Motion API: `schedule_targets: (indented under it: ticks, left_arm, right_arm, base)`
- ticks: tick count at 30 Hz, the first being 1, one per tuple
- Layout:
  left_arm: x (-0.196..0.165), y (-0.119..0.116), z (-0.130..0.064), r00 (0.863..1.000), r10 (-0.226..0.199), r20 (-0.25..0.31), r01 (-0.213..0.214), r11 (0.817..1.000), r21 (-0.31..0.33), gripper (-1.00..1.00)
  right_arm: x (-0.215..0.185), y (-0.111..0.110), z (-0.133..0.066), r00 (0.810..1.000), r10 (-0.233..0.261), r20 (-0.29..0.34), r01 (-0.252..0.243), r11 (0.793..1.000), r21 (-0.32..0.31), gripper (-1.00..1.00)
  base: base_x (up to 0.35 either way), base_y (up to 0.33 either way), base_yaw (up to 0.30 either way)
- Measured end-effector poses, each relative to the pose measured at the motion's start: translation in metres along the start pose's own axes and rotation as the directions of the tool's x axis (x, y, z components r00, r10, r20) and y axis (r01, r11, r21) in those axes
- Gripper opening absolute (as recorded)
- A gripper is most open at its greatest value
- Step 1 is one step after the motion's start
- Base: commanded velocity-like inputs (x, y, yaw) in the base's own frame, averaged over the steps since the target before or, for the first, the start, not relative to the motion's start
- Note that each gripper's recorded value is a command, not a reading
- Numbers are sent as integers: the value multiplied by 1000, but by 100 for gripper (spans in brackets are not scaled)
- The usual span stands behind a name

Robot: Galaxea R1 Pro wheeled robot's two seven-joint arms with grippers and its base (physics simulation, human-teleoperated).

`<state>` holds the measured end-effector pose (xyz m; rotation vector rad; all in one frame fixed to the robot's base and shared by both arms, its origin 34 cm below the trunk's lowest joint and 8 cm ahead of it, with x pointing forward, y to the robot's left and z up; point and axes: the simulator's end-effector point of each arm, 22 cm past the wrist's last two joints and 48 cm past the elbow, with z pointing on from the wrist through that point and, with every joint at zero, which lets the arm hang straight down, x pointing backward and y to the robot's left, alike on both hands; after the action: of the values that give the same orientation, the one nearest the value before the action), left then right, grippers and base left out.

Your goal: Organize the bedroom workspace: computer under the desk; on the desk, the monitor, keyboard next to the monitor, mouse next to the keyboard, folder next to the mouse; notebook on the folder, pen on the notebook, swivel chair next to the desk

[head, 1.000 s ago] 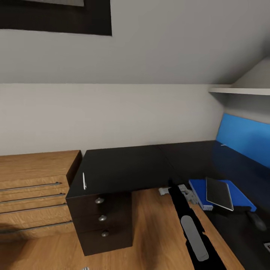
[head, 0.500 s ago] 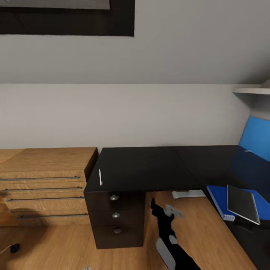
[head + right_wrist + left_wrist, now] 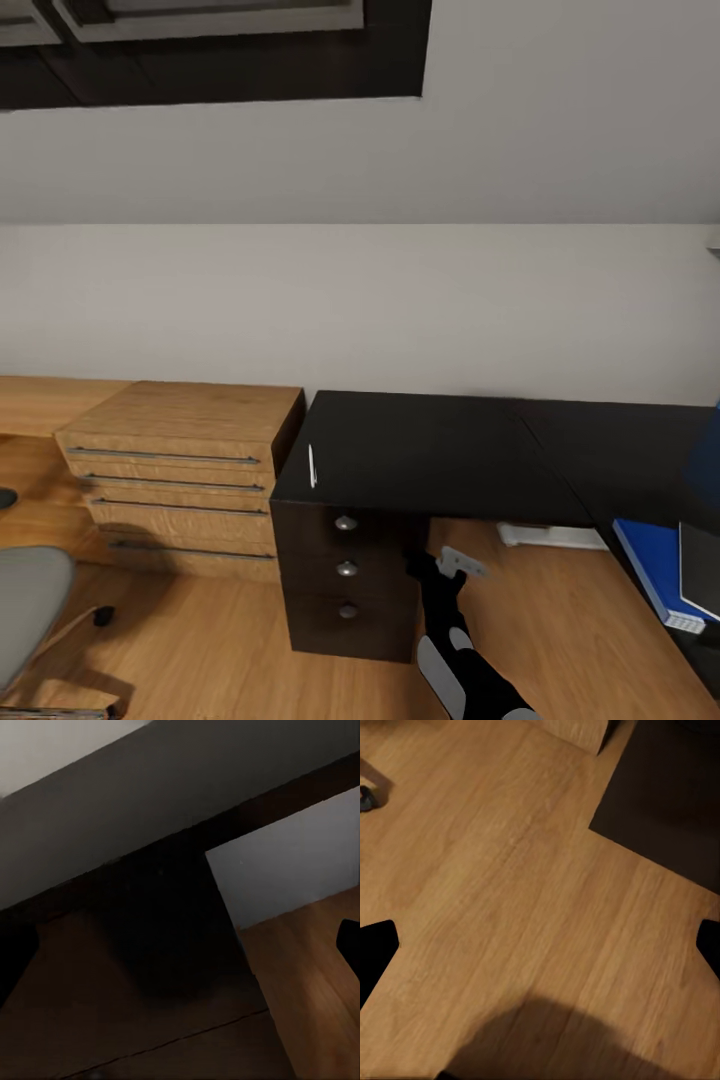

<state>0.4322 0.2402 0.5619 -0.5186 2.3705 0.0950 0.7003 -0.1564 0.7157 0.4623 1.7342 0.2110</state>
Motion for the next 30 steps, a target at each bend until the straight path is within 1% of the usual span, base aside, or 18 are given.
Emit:
schedule_targets:
  ticks: [2,5,27,30]
  left_arm:
    - [0,0,0,1000,0,0,0,1000,0,100]
    - [0,0,0,1000,0,0,0,1000,0,100]
    - [0,1,0,1000,1,0,-1,1000,-3,100]
    - [0,1,0,1000,1,0,-1,1000,-3,100]
  right_arm:
    - [-13,0,0,998,11,57,-11,1000,-1,100]
    - [-18,0,-1,997,17,81,-17,1000,0,100]
    - [-14,-3,-2,997,10,81,-10,1000,2,100]
    - [-14,-3,-2,997,10,81,-10,1000,2,100]
  base:
    - [0,0,287]
    - [0,0,287]
    - [0,0,292]
    - [0,0,175]
